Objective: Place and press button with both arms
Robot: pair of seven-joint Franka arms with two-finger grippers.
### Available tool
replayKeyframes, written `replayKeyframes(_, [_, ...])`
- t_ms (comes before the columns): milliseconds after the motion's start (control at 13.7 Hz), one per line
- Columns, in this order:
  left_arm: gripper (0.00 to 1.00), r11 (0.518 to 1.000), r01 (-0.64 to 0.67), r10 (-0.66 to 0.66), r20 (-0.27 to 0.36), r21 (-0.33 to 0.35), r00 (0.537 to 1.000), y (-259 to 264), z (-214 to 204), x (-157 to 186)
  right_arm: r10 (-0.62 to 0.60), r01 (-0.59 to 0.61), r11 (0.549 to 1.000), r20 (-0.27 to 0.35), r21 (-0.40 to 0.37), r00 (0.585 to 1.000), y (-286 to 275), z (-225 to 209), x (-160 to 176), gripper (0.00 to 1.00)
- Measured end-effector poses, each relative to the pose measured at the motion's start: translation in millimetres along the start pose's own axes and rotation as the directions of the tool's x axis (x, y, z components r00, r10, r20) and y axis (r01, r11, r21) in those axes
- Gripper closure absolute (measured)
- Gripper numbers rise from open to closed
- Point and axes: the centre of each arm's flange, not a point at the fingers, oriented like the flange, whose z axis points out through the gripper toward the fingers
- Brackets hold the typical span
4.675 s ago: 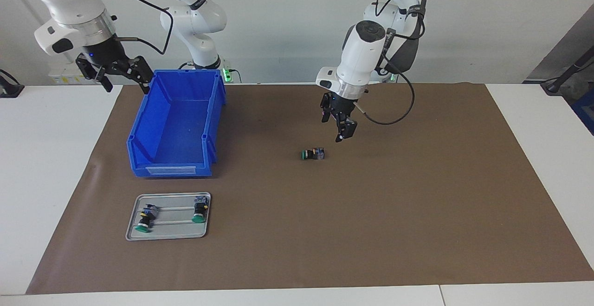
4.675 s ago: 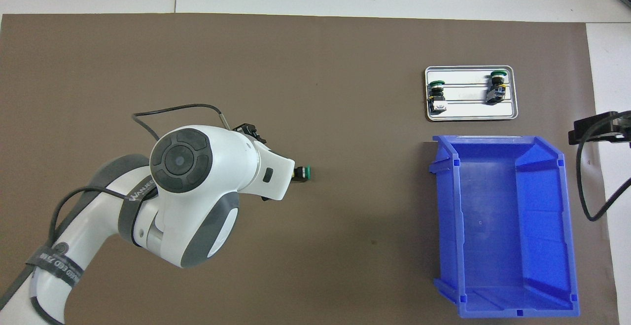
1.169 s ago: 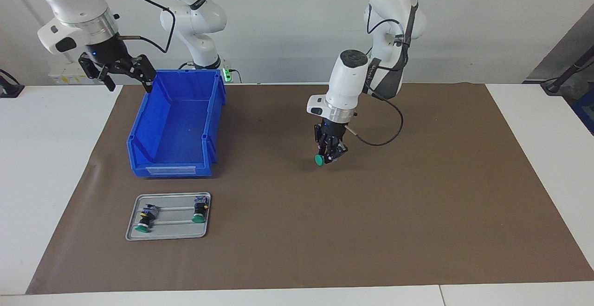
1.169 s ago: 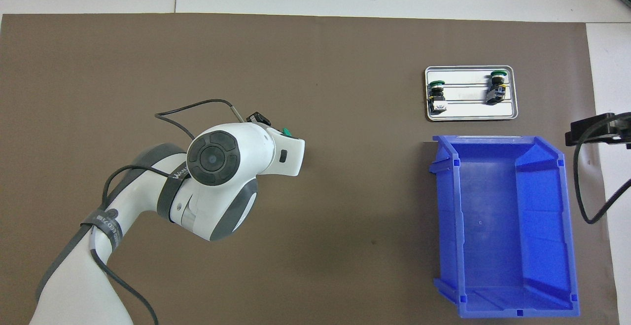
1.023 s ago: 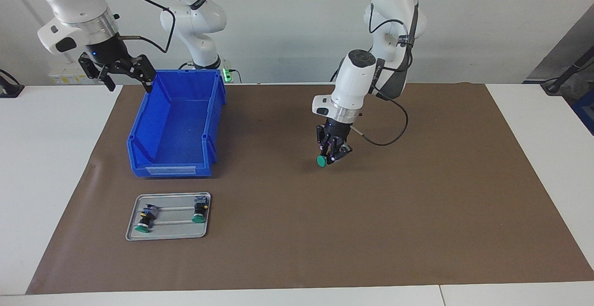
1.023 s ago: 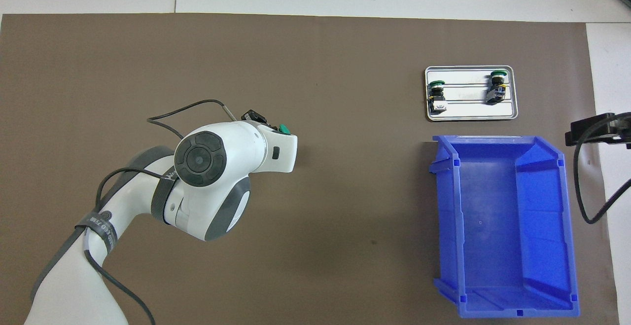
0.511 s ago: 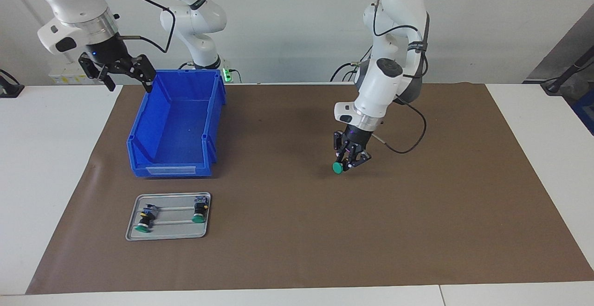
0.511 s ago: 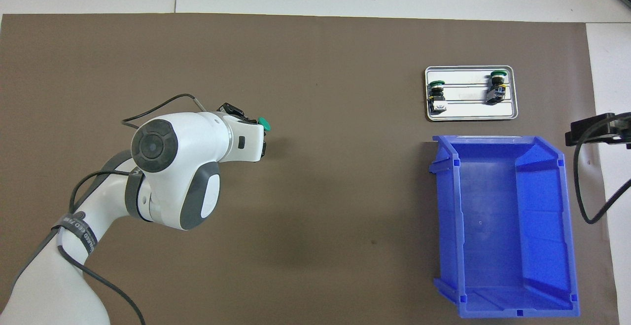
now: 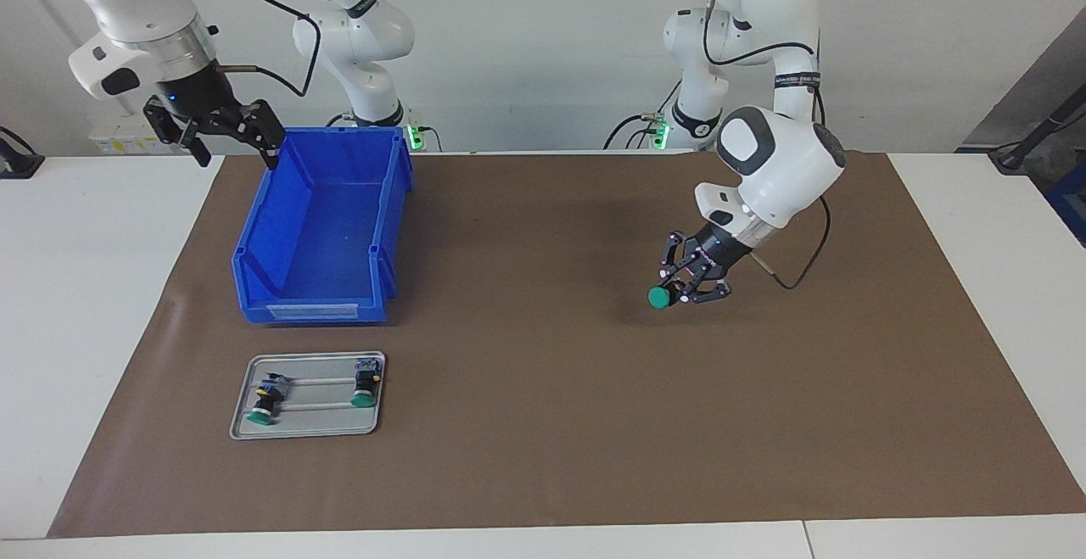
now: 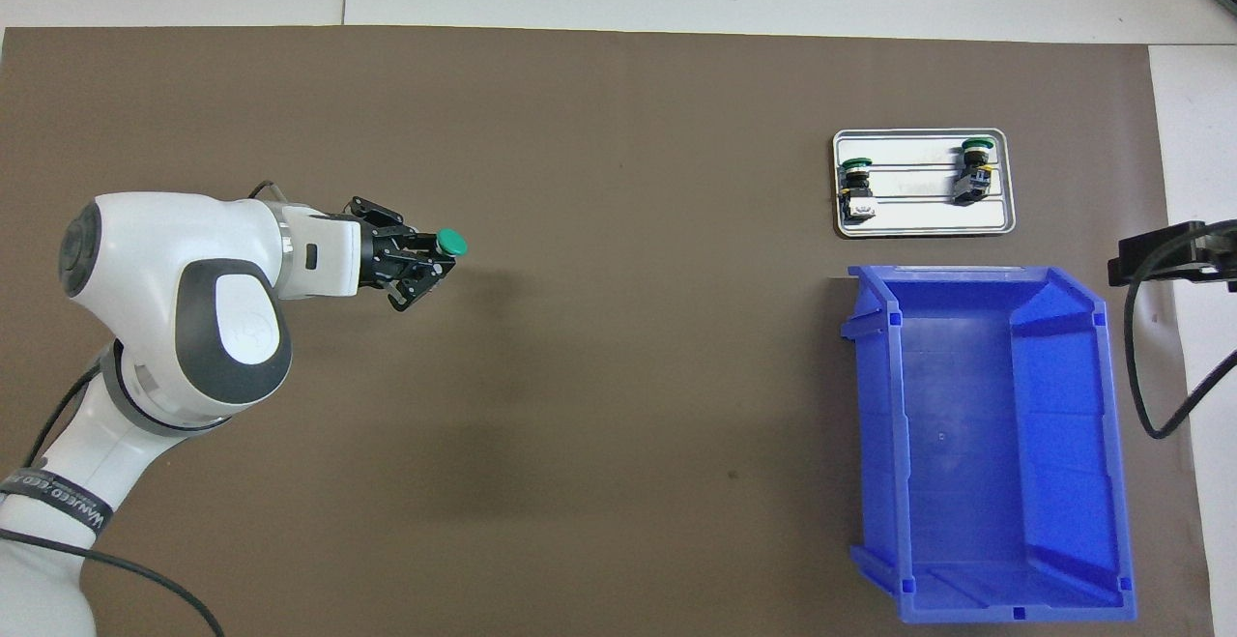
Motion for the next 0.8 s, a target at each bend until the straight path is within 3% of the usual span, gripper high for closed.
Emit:
replayKeyframes(146, [0.67, 1.000, -0.006, 0.004, -0.079, -0.016, 0.997, -5, -5, -23, 0.000, 0.000, 1.000, 0.000, 0.000, 1.000, 0, 0, 0, 0.00])
replayKeyframes(365, [0.67, 1.000, -0.001, 0.001, -0.248, -0.003, 0.969, -10, -17, -61, 0.000, 0.000, 1.000, 0.000, 0.000, 1.000, 0, 0, 0, 0.00])
replayKeyframes(804, [0.67, 0.999, 0.032, -0.031, -0.484, -0.007, 0.875, 3, -33, -75, 0.000, 0.000, 1.000, 0.000, 0.000, 1.000, 0, 0, 0, 0.00])
